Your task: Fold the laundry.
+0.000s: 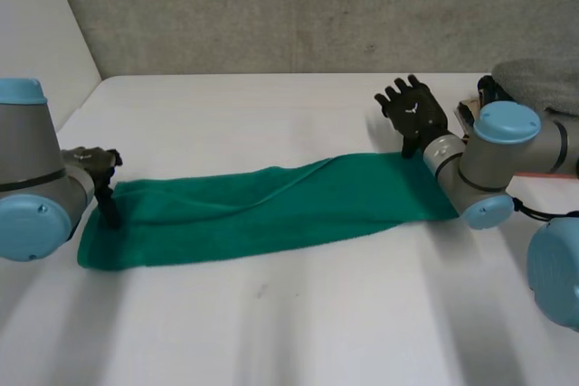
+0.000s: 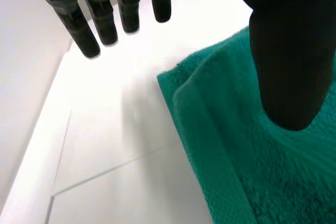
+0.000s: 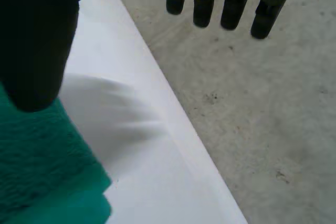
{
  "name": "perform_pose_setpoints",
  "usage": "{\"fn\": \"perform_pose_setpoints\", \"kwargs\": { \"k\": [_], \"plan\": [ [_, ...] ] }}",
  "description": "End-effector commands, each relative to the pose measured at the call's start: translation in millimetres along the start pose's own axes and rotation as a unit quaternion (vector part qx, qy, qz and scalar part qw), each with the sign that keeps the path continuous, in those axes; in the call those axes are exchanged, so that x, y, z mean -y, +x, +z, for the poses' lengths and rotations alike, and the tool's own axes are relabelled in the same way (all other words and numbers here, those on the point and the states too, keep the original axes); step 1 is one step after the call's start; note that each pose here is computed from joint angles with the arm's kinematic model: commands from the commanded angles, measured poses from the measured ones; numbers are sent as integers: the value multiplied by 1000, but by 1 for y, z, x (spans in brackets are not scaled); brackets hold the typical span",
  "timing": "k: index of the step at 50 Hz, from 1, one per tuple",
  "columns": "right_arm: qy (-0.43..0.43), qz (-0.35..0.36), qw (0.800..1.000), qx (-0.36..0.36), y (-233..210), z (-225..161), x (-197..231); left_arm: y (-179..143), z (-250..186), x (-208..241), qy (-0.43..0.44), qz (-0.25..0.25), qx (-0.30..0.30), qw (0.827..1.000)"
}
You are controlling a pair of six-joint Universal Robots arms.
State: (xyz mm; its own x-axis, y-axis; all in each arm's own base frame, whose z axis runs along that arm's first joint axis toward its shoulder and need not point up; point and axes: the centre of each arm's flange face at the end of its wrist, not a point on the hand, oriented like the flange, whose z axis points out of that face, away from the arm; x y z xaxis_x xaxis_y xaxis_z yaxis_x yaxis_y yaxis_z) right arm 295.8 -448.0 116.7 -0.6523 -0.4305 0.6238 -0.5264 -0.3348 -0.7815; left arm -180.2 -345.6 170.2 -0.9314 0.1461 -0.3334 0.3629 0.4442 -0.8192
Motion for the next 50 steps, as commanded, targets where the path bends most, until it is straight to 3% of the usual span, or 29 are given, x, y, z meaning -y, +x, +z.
{"fn": "perform_pose_setpoints", "kwargs": {
  "k": [1,5,12,18,25,29,30,33,43,50],
  "plan": [
    [10,35,999,-18,21,-4,22,1,-1,15,24,7,7,1000],
    [4,54,998,-16,23,-12,29,12,1,14,34,30,-12,999],
    [-12,46,999,-9,25,-26,34,61,1,7,54,126,-95,986],
    [-26,38,999,-8,28,-31,31,84,5,4,62,161,-102,980],
    [-46,44,998,-3,33,-38,29,72,46,11,78,151,-34,985],
    [-53,47,997,-6,41,-43,28,42,86,20,87,141,36,986],
    [-54,48,997,-7,44,-45,28,23,97,25,81,140,76,984],
    [-57,51,997,-11,49,-49,29,-5,96,44,74,130,137,979],
    [-82,76,994,11,52,-61,27,21,52,62,101,107,47,988],
    [-180,134,970,95,47,-96,20,29,20,60,105,110,12,988]
  ]
}}
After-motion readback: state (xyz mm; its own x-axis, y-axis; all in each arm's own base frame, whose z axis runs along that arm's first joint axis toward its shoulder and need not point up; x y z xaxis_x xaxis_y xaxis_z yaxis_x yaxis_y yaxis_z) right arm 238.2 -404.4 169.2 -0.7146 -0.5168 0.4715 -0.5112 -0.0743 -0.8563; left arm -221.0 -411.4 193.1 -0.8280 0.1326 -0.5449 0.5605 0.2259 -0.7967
